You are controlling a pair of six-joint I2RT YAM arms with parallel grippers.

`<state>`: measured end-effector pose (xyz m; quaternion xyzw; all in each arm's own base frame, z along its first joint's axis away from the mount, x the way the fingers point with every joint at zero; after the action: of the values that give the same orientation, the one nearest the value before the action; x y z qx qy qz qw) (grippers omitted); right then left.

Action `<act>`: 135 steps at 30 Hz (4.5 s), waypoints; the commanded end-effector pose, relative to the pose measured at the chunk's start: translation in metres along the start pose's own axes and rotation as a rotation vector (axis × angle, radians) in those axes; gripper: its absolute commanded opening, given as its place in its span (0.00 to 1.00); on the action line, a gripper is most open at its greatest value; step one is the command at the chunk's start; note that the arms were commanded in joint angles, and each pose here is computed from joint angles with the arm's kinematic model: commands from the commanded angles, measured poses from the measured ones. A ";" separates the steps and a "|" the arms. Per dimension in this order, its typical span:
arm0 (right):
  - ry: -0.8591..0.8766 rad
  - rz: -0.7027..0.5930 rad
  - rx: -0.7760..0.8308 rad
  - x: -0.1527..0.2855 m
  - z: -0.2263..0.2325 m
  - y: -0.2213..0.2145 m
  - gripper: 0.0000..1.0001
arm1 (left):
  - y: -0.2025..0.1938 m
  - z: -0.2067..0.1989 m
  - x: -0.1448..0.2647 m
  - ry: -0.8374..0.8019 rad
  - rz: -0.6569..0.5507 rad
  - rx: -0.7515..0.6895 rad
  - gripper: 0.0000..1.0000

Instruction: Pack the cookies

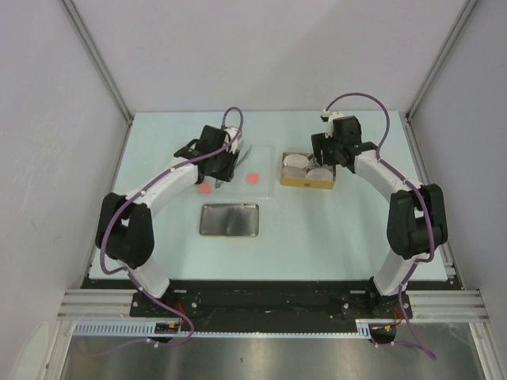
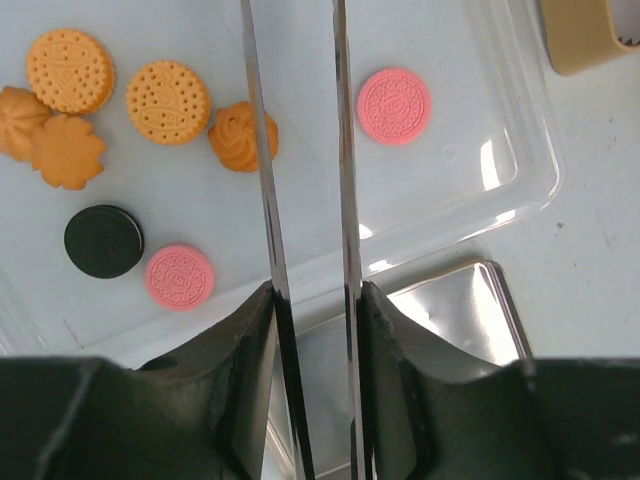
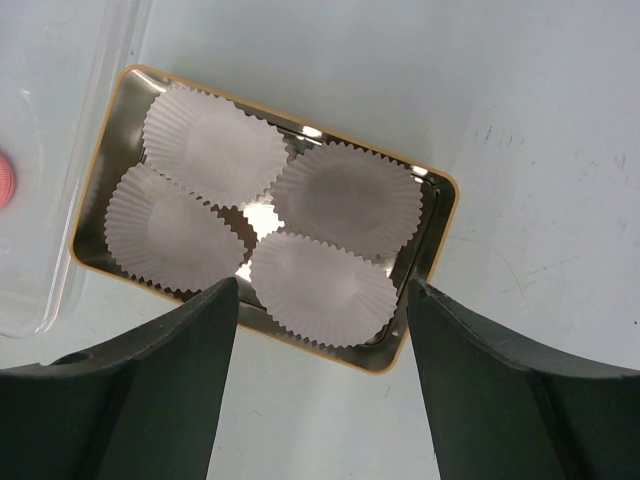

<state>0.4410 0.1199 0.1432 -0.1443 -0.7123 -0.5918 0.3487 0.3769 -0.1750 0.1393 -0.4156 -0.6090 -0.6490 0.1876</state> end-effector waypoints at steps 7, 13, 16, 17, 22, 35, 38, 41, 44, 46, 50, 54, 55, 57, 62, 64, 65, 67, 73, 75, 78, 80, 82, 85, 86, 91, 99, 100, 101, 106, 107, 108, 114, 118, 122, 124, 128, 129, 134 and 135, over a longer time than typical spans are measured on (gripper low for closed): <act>0.016 -0.086 -0.006 0.019 0.000 0.020 0.72 | -0.009 0.013 0.025 -0.054 -0.004 -0.155 0.42; 0.028 -0.087 -0.008 0.019 0.002 0.018 0.72 | -0.015 0.017 0.027 -0.056 -0.001 -0.221 0.43; 0.033 -0.084 -0.010 0.018 0.003 0.017 0.72 | -0.019 0.019 0.023 -0.058 0.013 -0.232 0.44; 0.035 -0.086 -0.009 0.018 0.003 0.018 0.72 | -0.020 0.018 0.021 -0.063 0.021 -0.235 0.45; 0.036 -0.084 -0.009 0.017 0.003 0.017 0.72 | -0.031 0.019 0.011 -0.070 0.059 -0.242 0.47; 0.048 -0.078 -0.008 0.014 0.005 0.014 0.72 | -0.047 0.022 -0.014 -0.065 0.116 -0.237 0.51; 0.051 -0.078 -0.008 0.015 0.006 0.014 0.72 | -0.051 0.025 -0.019 -0.051 0.131 -0.243 0.51; 0.054 -0.081 -0.006 0.014 0.006 0.015 0.72 | -0.057 0.028 -0.024 -0.040 0.148 -0.248 0.51; 0.058 -0.079 -0.005 0.013 0.007 0.014 0.72 | -0.062 0.031 -0.029 -0.025 0.156 -0.252 0.51; 0.059 -0.077 -0.008 0.012 0.007 0.013 0.72 | -0.064 0.032 -0.033 -0.020 0.163 -0.257 0.51; 0.063 -0.079 -0.006 0.013 0.007 0.014 0.72 | -0.067 0.037 -0.039 0.003 0.165 -0.263 0.52; 0.068 -0.077 -0.004 0.012 0.008 0.013 0.72 | -0.072 0.039 -0.047 0.015 0.180 -0.269 0.52; 0.068 -0.075 -0.004 0.012 0.008 0.012 0.72 | -0.074 0.040 -0.049 0.015 0.188 -0.270 0.52; 0.067 -0.074 -0.004 0.012 0.008 0.012 0.72 | -0.074 0.045 -0.050 0.048 0.188 -0.274 0.53; 0.066 -0.070 -0.007 0.011 0.007 0.011 0.72 | -0.074 0.048 -0.053 0.067 0.188 -0.278 0.55; 0.066 -0.069 -0.007 0.011 0.007 0.011 0.71 | -0.074 0.049 -0.054 0.073 0.187 -0.278 0.56; 0.065 -0.067 -0.008 0.010 0.007 0.010 0.71 | -0.075 0.049 -0.054 0.074 0.187 -0.278 0.56; 0.065 -0.069 -0.007 0.010 0.007 0.011 0.71 | -0.075 0.051 -0.055 0.082 0.182 -0.278 0.56; 0.065 -0.063 -0.007 0.009 0.007 0.009 0.71 | -0.071 0.054 -0.052 0.108 0.163 -0.288 0.57; 0.061 -0.065 -0.007 0.009 0.006 0.009 0.71 | -0.068 0.055 -0.050 0.112 0.155 -0.291 0.57; 0.060 -0.061 -0.008 0.008 0.005 0.008 0.71 | -0.068 0.056 -0.050 0.124 0.153 -0.295 0.57; 0.060 -0.062 -0.008 0.008 0.005 0.008 0.71 | -0.070 0.057 -0.050 0.126 0.157 -0.295 0.57; 0.057 -0.062 -0.009 0.007 0.004 0.008 0.71 | -0.069 0.056 -0.050 0.123 0.155 -0.295 0.57; 0.056 -0.059 -0.008 0.007 0.003 0.007 0.71 | -0.067 0.056 -0.047 0.123 0.147 -0.292 0.56; 0.056 -0.061 -0.008 0.007 0.003 0.007 0.71 | -0.066 0.055 -0.046 0.120 0.144 -0.293 0.55; 0.054 -0.057 -0.010 0.006 0.002 0.007 0.71 | -0.056 0.054 -0.036 0.117 0.122 -0.288 0.54; 0.056 -0.064 -0.010 0.007 0.002 0.008 0.71 | -0.037 0.046 -0.009 0.092 0.075 -0.285 0.54; 0.055 -0.067 -0.010 0.008 0.002 0.009 0.71 | -0.033 0.044 -0.006 0.085 0.066 -0.284 0.54; 0.055 -0.065 -0.010 0.008 0.002 0.009 0.71 | -0.029 0.044 -0.001 0.080 0.055 -0.286 0.54; 0.058 -0.067 -0.010 0.009 0.002 0.010 0.71 | -0.020 0.039 0.015 0.053 0.050 -0.297 0.54; 0.059 -0.069 -0.010 0.010 0.003 0.010 0.70 | -0.017 0.038 0.017 0.047 0.044 -0.300 0.53; 0.059 -0.070 -0.009 0.011 0.003 0.010 0.71 | -0.015 0.037 0.022 0.047 0.041 -0.305 0.53; 0.061 -0.073 -0.012 0.011 0.002 0.011 0.70 | -0.006 0.037 0.038 0.046 0.009 -0.334 0.52; 0.064 -0.071 -0.012 0.011 0.003 0.010 0.70 | 0.000 0.036 0.051 0.045 -0.022 -0.345 0.52; 0.061 -0.074 -0.014 0.012 0.002 0.011 0.71 | 0.004 0.037 0.064 0.048 -0.057 -0.349 0.52; 0.062 -0.077 -0.013 0.013 0.002 0.012 0.71 | 0.003 0.038 0.066 0.045 -0.064 -0.345 0.52; 0.066 -0.078 -0.005 0.014 0.001 0.012 0.70 | 0.001 0.046 0.069 0.036 -0.065 -0.330 0.52; 0.064 -0.077 -0.003 0.014 0.001 0.012 0.71 | 0.000 0.048 0.069 0.034 -0.062 -0.326 0.52; 0.060 -0.088 0.014 0.020 0.000 0.016 0.70 | -0.008 0.056 0.066 -0.003 -0.041 -0.314 0.53; 0.060 -0.088 0.015 0.021 0.000 0.016 0.70 | -0.009 0.056 0.066 -0.009 -0.039 -0.319 0.52</act>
<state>0.4346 0.1204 0.1465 -0.1185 -0.7010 -0.6023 0.3629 0.3518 -0.1037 0.1690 -0.4248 -0.5037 -0.7397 0.1368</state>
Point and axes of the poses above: each gripper's point midway between its finger pads, its own x axis back along the fingers, its own z axis along the line the jaws close on, y = z × x, the point moved 2 cm from there along x, back along the fingers, and after that the axes turned 7 degrees about x, right-handed, at the moved point
